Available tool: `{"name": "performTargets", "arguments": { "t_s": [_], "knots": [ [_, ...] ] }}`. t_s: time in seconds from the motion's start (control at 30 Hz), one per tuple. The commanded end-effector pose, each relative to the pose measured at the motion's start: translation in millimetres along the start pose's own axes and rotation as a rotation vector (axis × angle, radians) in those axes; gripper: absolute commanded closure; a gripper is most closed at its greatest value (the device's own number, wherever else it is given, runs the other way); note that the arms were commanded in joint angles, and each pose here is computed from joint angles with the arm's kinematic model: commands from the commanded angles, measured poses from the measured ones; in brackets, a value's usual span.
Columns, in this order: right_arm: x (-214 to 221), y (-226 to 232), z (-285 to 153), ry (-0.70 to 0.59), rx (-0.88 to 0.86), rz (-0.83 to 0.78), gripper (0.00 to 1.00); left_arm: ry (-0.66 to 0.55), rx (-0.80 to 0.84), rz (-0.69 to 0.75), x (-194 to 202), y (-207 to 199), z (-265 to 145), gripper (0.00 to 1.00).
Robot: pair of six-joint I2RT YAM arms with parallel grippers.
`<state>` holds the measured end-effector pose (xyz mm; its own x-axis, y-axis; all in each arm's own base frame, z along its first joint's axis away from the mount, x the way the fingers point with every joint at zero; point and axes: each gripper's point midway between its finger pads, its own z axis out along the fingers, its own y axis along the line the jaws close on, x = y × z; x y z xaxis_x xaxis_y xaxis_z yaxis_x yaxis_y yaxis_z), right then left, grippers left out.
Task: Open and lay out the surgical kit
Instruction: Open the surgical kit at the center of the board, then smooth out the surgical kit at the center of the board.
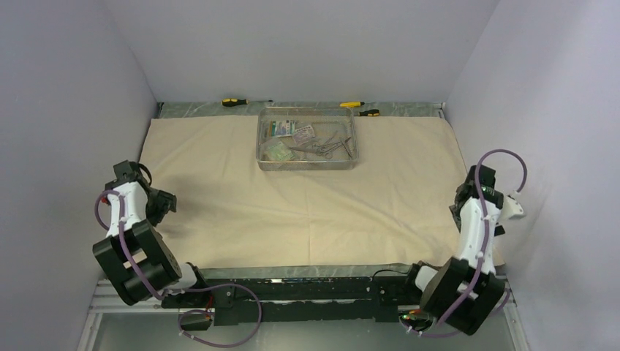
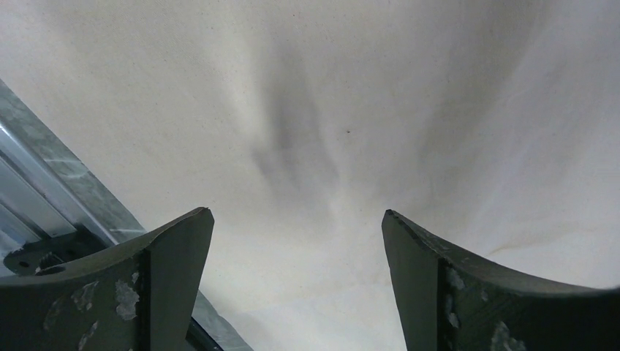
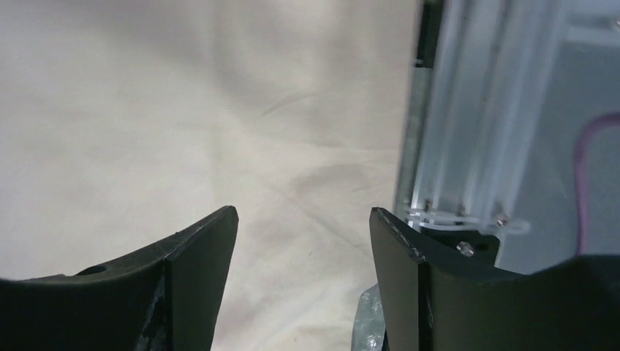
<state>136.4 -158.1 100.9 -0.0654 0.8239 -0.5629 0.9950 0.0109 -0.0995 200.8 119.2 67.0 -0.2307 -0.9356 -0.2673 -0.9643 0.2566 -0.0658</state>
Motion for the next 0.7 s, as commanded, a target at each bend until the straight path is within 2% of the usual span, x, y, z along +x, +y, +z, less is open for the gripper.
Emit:
{"name": "performTargets", "arguments": {
  "t_s": [0.0,0.1,0.13,0.27,0.5,0.67],
  "knots": [
    [9,47,-37,-0.006,-0.373,-0.194,0.30,-0.062,-0.007,0.046,-4,7,-13,0.09],
    [52,92,-74,0.093,-0.736,-0.361,0.38,-0.057,0.008,0.041,6,12,-14,0.11],
    [73,103,-90,0.162,-0.851,-0.427,0.42,-0.053,0.011,0.039,9,14,-14,0.11],
    [123,118,-132,0.228,-1.048,-0.596,0.44,-0.045,0.004,-0.008,12,15,-16,0.12],
    [149,118,-153,0.193,-1.159,-0.751,0.39,-0.007,-0.041,-0.113,28,23,9,0.10],
    [151,115,-148,0.150,-1.138,-0.805,0.35,-0.036,0.023,-0.092,28,15,27,0.12]
  ]
}}
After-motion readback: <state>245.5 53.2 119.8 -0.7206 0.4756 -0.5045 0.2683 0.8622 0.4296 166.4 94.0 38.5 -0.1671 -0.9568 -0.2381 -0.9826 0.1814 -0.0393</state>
